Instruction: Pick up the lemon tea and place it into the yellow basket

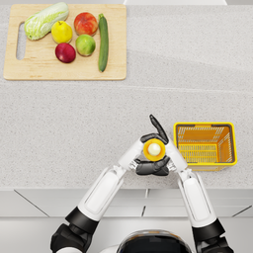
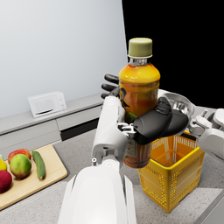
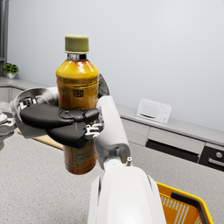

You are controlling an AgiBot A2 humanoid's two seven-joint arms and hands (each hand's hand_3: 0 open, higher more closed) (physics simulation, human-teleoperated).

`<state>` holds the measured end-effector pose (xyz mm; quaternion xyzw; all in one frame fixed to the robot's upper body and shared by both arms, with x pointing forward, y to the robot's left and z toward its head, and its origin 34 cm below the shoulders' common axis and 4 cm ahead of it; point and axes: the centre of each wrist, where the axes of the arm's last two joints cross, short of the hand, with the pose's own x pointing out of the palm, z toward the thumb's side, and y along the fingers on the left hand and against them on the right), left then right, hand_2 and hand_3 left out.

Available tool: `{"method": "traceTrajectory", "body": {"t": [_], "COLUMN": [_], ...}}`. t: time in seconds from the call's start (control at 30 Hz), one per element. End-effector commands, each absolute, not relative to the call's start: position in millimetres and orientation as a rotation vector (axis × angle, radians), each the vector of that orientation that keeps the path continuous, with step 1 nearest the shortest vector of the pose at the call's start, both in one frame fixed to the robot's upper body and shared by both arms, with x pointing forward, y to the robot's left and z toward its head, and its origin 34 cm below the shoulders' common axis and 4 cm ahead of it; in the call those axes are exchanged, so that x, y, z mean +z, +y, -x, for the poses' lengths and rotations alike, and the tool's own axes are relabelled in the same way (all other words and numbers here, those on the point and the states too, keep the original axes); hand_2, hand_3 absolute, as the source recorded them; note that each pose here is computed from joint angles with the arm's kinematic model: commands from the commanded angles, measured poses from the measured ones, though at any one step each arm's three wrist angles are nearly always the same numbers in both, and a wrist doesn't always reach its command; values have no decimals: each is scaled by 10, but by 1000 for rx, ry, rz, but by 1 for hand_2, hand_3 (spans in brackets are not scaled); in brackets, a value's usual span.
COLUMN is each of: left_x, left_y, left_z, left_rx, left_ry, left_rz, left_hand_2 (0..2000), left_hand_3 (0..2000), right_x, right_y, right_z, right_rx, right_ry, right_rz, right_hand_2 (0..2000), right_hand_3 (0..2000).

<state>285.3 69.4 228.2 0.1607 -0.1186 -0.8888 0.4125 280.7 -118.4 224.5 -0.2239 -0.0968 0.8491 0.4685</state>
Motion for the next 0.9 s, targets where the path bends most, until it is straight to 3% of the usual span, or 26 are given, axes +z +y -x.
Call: {"method": "traceTrajectory", "body": {"t": [0.03,0.07,0.1,0.13,0.2,0.23,0.27,0.4,0.47,0.53,0.63,0.8,0.9], "left_x": [2442,2431,2420,2399,2377,2356,2335,2365,2396,2447,2500,2502,2483], "left_y": [384,385,377,379,393,435,466,758,1077,1366,1714,1972,1991], "left_z": [-2668,-2668,-2658,-2658,-2669,-2670,-2660,-2646,-2642,-2639,-2707,-2783,-2802], "left_rx": [-2342,-2344,-2348,-2364,-2385,-2390,-2380,-2267,-2160,-2067,-1930,-1821,-1809], "left_ry": [-363,-349,-336,-316,-285,-264,-247,-243,-243,-246,-253,-256,-257], "left_rz": [-473,-485,-496,-509,-539,-553,-558,-585,-590,-599,-583,-546,-530], "left_hand_2": [2000,2000,2000,2000,2000,639,0,0,0,0,0,0,0], "left_hand_3": [2000,2000,2000,2000,2000,1673,1347,40,0,0,0,0,0], "right_x": [2181,2242,2252,2282,2321,2362,2423,2723,2870,2925,2879,2628,2385], "right_y": [-1029,-1008,-1019,-1009,-1020,-1039,-1059,-1322,-1601,-1902,-2234,-2485,-2554], "right_z": [-2844,-2866,-2816,-2807,-2799,-2791,-2784,-2901,-2953,-2973,-2951,-2981,-2996], "right_rx": [2155,2163,2172,2249,2319,2305,2294,2150,2047,1796,1582,1473,1461], "right_ry": [-207,-223,-228,-211,-196,-206,-214,-285,-319,-388,-415,-362,-215], "right_rz": [544,563,581,614,651,667,686,713,721,673,606,485,295], "right_hand_2": [0,0,1361,2000,2000,2000,2000,2000,2000,2000,2000,2000,2000], "right_hand_3": [0,0,327,653,1307,1633,1960,2000,2000,2000,2000,2000,2000]}}
